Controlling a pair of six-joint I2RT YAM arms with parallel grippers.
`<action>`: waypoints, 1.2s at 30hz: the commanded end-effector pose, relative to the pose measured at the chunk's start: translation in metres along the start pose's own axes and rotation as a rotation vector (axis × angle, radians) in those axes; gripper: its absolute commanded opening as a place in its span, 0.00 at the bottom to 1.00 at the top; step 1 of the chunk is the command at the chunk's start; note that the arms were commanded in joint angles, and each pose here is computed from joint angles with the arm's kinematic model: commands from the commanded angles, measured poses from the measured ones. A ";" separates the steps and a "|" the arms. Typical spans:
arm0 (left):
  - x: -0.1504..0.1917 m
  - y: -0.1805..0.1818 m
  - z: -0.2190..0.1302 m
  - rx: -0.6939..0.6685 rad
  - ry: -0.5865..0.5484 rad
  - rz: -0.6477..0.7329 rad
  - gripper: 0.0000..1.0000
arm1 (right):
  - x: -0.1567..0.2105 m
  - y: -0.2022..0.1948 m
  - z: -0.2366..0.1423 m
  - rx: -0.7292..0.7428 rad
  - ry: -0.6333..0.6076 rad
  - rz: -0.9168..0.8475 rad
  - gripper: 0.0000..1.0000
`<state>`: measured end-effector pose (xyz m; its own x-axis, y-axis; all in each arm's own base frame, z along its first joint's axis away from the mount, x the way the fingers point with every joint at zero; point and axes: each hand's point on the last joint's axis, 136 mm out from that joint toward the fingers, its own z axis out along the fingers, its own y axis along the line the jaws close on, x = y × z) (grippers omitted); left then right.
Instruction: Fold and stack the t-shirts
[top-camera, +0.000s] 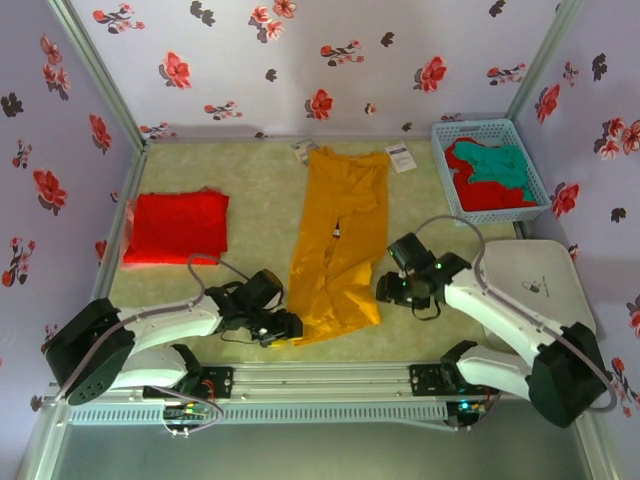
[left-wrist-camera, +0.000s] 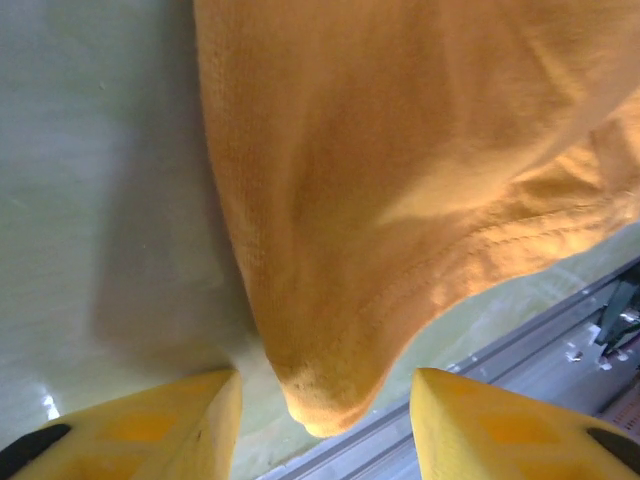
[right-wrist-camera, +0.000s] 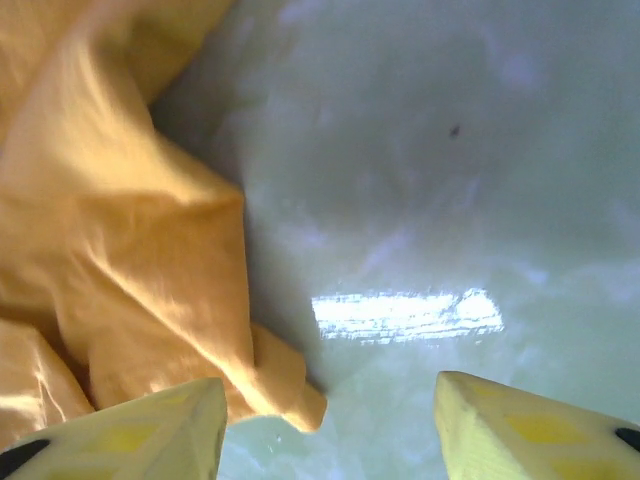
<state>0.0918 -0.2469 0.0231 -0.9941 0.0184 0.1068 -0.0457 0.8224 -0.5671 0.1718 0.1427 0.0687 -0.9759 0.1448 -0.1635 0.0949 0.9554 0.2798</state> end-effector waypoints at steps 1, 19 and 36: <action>-0.004 -0.010 0.008 0.020 -0.012 -0.004 0.47 | 0.012 0.003 0.016 -0.039 0.015 0.040 0.56; -0.014 -0.008 0.017 -0.041 -0.031 -0.002 0.29 | 0.035 0.024 0.054 -0.046 0.076 -0.040 0.43; 0.008 -0.022 0.000 -0.021 0.006 0.057 0.03 | 0.097 -0.027 0.013 -0.010 0.109 0.326 0.06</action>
<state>0.0873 -0.2631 0.0299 -0.9942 0.0452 0.0975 -0.0163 0.8333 -0.5526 0.0959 0.1562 0.0443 -0.9439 0.3300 -0.0140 0.2978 0.8687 0.3958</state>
